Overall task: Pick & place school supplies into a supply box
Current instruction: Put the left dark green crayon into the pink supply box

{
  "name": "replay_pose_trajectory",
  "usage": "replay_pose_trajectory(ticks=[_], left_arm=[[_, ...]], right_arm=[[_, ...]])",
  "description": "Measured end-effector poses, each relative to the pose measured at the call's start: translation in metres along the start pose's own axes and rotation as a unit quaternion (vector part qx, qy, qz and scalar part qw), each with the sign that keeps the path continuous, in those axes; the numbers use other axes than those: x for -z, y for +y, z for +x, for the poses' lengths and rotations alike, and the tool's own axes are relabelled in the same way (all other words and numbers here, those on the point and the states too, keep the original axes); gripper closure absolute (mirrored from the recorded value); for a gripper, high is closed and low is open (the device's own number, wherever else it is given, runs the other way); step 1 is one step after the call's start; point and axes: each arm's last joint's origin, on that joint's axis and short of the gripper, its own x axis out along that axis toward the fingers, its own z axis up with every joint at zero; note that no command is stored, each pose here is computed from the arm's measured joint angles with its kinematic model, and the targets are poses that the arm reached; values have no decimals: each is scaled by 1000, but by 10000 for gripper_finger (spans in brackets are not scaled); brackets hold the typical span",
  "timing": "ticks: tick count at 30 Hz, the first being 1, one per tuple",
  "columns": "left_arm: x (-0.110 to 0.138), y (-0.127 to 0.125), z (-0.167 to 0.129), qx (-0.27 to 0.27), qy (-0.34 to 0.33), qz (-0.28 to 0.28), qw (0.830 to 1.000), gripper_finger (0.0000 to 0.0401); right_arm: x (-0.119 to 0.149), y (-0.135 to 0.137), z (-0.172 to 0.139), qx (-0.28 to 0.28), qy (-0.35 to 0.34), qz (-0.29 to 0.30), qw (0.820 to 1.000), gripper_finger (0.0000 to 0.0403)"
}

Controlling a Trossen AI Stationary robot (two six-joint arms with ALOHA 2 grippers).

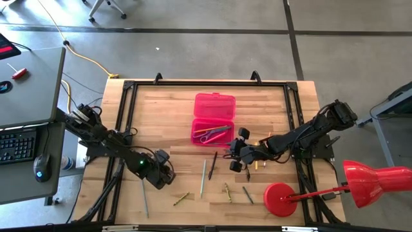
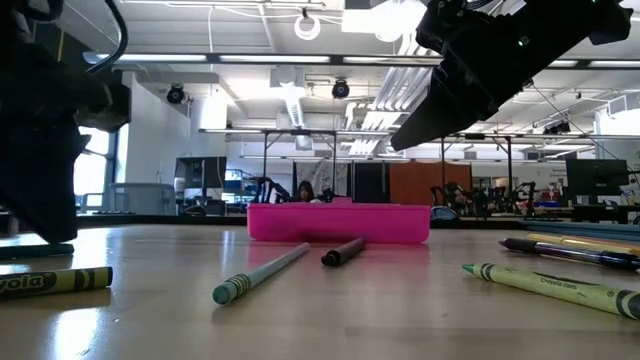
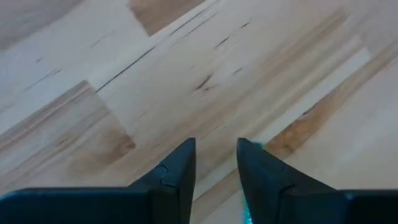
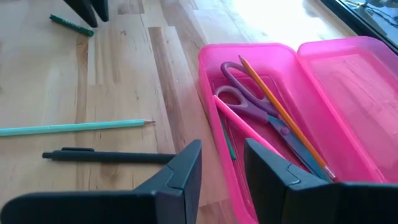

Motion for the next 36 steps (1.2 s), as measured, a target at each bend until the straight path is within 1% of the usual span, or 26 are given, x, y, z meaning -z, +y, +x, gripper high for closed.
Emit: replay_pose_trajectory(ticks=[2,6,8,18,26,30,32,36], left_arm=[[-1,-6,-4,11,2,10,1000,268],[-2,-17,-11,34,35,46,998,286],[-2,-20,-13,41,46,55,997,292],[-1,-15,-11,24,54,67,996,295],[0,-14,-10,26,57,73,995,295],[1,-15,-10,31,69,79,994,295],[2,-16,-7,33,77,82,993,295],[6,-16,2,19,81,89,992,295]], right_arm=[[0,0,0,0,-1,2,1000,304],[0,0,0,0,-1,3,1000,304],[0,0,0,0,-2,3,1000,304],[-1,0,0,-1,-4,3,1000,304],[-1,0,0,-1,-4,2,1000,304],[-1,0,0,-1,-4,2,1000,304],[-1,0,0,-1,-4,2,1000,304],[-1,0,0,-1,-4,2,1000,304]])
